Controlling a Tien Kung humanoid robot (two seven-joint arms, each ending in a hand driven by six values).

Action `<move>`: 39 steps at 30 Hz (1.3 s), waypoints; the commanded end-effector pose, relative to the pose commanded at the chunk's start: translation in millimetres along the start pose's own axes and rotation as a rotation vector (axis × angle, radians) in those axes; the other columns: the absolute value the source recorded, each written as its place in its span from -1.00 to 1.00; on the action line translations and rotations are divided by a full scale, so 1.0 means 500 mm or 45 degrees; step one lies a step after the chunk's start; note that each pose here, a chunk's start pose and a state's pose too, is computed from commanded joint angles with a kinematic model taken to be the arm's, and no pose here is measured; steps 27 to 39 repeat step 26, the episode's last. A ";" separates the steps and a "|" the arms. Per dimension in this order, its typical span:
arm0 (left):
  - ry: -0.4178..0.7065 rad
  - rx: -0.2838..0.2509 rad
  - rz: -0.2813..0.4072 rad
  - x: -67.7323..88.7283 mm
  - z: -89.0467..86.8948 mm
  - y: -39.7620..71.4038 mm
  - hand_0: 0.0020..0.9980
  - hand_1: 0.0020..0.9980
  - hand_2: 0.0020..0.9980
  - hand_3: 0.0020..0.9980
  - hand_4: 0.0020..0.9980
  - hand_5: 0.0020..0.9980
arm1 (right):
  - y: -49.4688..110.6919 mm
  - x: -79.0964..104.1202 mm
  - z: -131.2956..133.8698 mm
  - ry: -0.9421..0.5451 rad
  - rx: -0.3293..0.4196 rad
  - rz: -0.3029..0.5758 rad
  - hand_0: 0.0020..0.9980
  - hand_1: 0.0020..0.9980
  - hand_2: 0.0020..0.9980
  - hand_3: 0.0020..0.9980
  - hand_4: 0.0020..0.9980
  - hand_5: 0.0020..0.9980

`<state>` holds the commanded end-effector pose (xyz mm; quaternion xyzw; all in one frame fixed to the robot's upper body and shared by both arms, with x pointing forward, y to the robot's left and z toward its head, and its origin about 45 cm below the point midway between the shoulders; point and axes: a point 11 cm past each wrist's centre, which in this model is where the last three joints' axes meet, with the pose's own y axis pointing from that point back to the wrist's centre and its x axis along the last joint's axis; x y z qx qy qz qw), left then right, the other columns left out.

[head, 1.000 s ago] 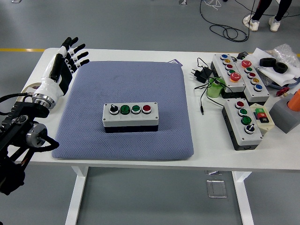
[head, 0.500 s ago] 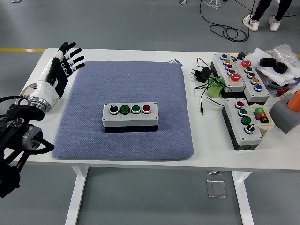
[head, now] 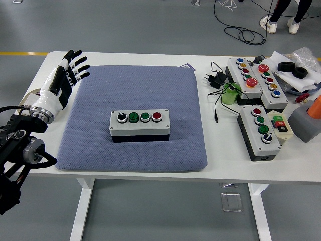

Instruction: Pick up the button,place it on the desk,press the button,press the button

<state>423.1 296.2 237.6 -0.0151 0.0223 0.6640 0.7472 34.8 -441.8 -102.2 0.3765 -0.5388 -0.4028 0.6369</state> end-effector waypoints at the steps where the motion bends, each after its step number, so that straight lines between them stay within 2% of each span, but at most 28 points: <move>1: -0.005 -0.002 -0.001 0.000 0.001 -0.001 0.59 0.67 0.82 0.85 0.29 1.00 | 0.000 0.000 0.000 0.000 0.000 0.000 0.34 0.32 0.44 0.21 -0.24 -0.53; 17: -0.015 -0.031 0.019 0.014 0.022 -0.008 0.58 0.67 0.81 0.84 0.29 1.00 | 0.003 -0.002 -0.012 0.002 0.015 -0.004 0.34 0.32 0.44 0.20 -0.24 -0.53; 26: 0.001 -0.009 0.087 0.046 0.009 -0.010 0.58 0.67 0.81 0.84 0.29 1.00 | 0.004 -0.003 -0.019 0.006 0.024 -0.004 0.34 0.32 0.44 0.20 -0.24 -0.53; 39: 0.001 -0.009 0.087 0.046 0.009 -0.010 0.58 0.67 0.81 0.84 0.29 1.00 | 0.004 -0.003 -0.019 0.006 0.024 -0.004 0.34 0.32 0.44 0.20 -0.24 -0.53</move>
